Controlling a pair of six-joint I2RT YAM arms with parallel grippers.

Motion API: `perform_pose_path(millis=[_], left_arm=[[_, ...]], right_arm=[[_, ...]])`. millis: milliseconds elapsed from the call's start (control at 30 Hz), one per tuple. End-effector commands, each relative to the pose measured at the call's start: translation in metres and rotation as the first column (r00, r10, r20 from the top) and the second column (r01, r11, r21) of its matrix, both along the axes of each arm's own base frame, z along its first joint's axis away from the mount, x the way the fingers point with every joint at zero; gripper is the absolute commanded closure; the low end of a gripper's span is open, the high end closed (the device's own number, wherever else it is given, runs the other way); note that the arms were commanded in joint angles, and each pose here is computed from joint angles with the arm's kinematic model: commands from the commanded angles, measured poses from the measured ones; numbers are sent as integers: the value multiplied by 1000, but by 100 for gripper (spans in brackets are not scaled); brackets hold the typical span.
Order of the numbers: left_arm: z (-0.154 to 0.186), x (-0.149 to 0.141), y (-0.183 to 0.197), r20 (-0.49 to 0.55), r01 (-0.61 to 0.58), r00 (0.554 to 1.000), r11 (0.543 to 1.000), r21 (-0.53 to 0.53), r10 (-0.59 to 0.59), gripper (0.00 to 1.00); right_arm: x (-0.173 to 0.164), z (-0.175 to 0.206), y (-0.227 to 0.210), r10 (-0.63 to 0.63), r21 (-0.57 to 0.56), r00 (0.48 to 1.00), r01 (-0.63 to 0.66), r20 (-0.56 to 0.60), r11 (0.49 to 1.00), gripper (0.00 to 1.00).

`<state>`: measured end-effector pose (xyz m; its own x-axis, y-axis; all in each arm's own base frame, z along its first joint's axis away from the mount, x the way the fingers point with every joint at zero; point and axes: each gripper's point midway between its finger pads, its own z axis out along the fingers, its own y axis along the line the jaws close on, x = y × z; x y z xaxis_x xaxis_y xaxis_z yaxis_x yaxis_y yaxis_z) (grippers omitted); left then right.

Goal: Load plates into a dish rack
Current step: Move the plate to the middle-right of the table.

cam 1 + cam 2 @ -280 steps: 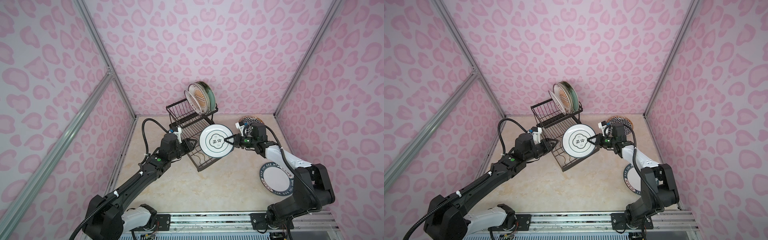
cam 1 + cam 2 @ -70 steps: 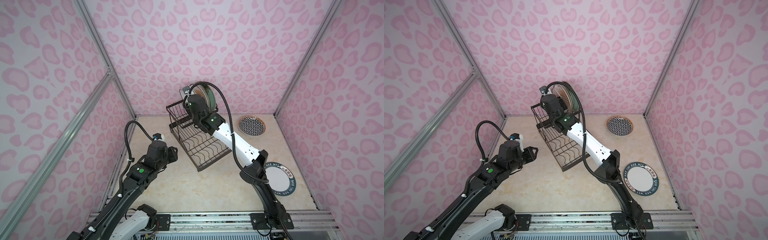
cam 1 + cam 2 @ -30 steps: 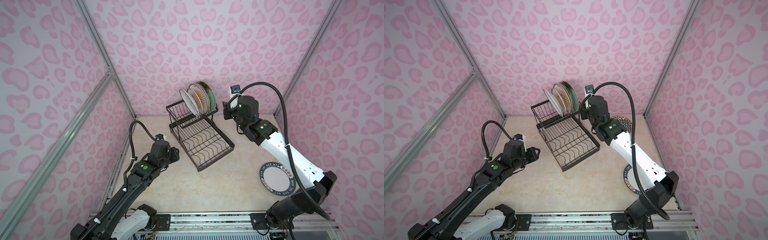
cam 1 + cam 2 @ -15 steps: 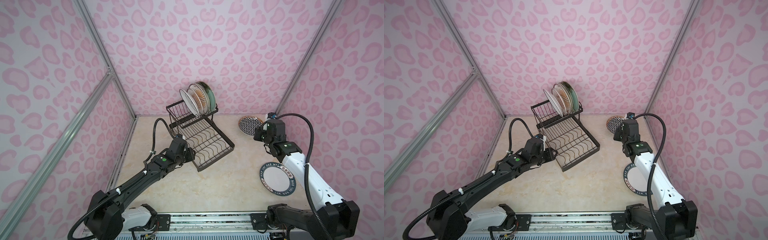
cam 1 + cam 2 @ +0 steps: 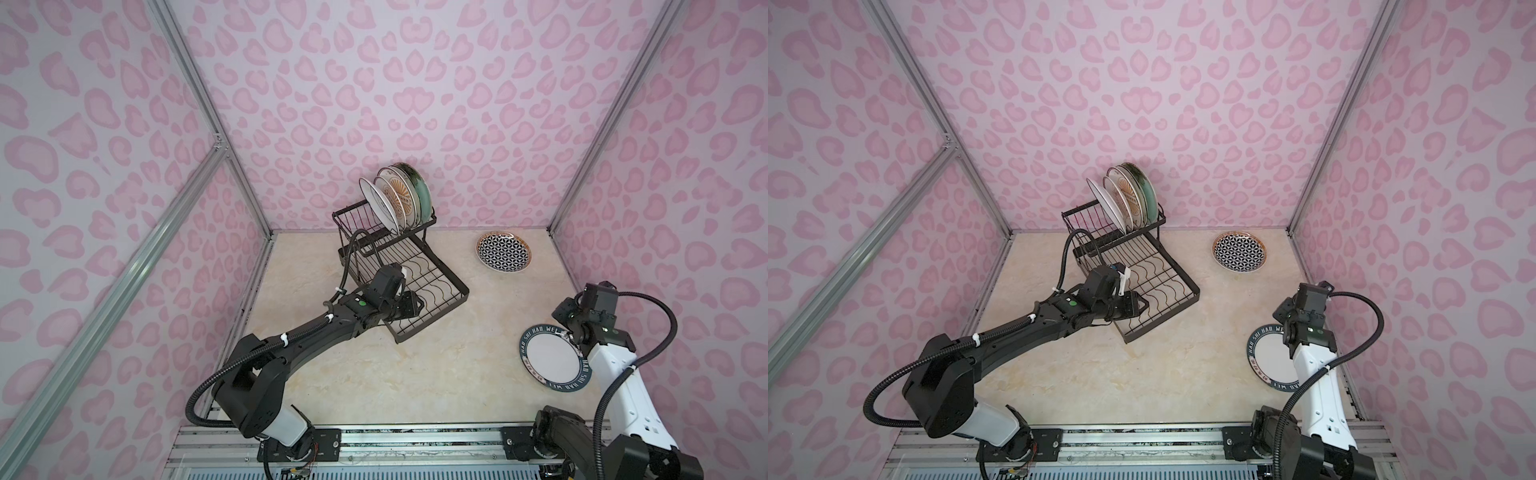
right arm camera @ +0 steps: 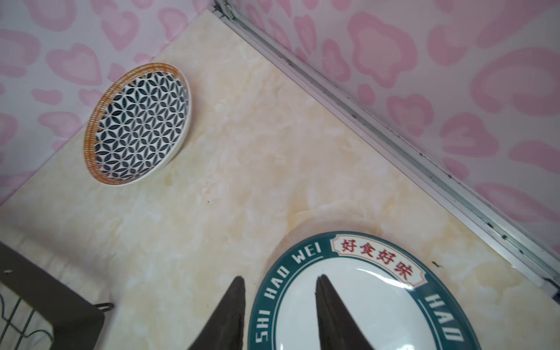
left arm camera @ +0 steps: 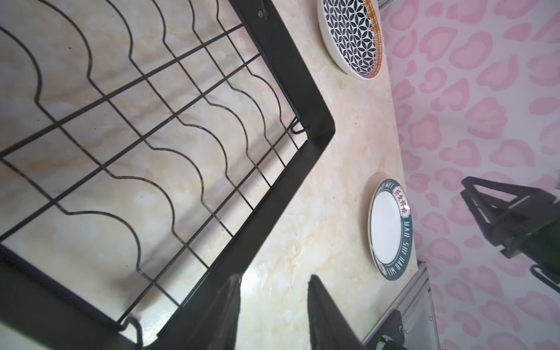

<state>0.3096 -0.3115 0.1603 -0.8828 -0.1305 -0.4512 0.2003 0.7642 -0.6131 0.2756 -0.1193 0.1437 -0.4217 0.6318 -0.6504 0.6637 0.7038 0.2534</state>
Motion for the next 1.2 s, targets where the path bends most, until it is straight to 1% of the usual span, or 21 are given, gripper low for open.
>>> perform_pose_path(millis=[0,67,167,233,367,467,533,633,800,967,1167], left_arm=[[11,2,-4,34,24,999,1000,-16,-24,60],[12,0,-2,34,25,999,1000,-7,-25,60],[11,-3,2,33,26,999,1000,6,-26,60],[12,-4,3,33,27,999,1000,12,-28,60],[14,-5,5,35,28,999,999,15,-29,60],[15,-6,6,38,30,999,999,17,-31,60],[18,-5,6,42,32,999,999,17,-33,60],[19,-5,6,45,33,998,999,15,-34,60],[19,-8,8,48,30,998,999,16,-30,60],[19,-9,10,51,24,998,1000,16,-24,60],[21,-9,11,55,22,998,1000,13,-22,60]], right_arm=[[-25,-27,-9,-75,69,995,79,-65,995,62],[-38,-38,-16,-122,89,988,130,-89,987,63],[-52,-46,-25,-183,96,978,192,-97,977,63],[-60,-51,-29,-217,99,971,227,-105,969,61],[-75,-65,-35,-268,140,955,285,-129,948,60],[-84,-73,-39,-295,156,944,317,-152,935,56],[-90,-80,-40,-315,186,936,342,-160,921,54],[-94,-90,-38,-326,243,930,360,-169,901,51],[-103,-102,-39,-358,289,913,402,-193,869,48],[-102,-105,-38,-352,314,916,398,-193,862,47],[-104,-108,-39,-355,322,908,412,-222,853,45]])
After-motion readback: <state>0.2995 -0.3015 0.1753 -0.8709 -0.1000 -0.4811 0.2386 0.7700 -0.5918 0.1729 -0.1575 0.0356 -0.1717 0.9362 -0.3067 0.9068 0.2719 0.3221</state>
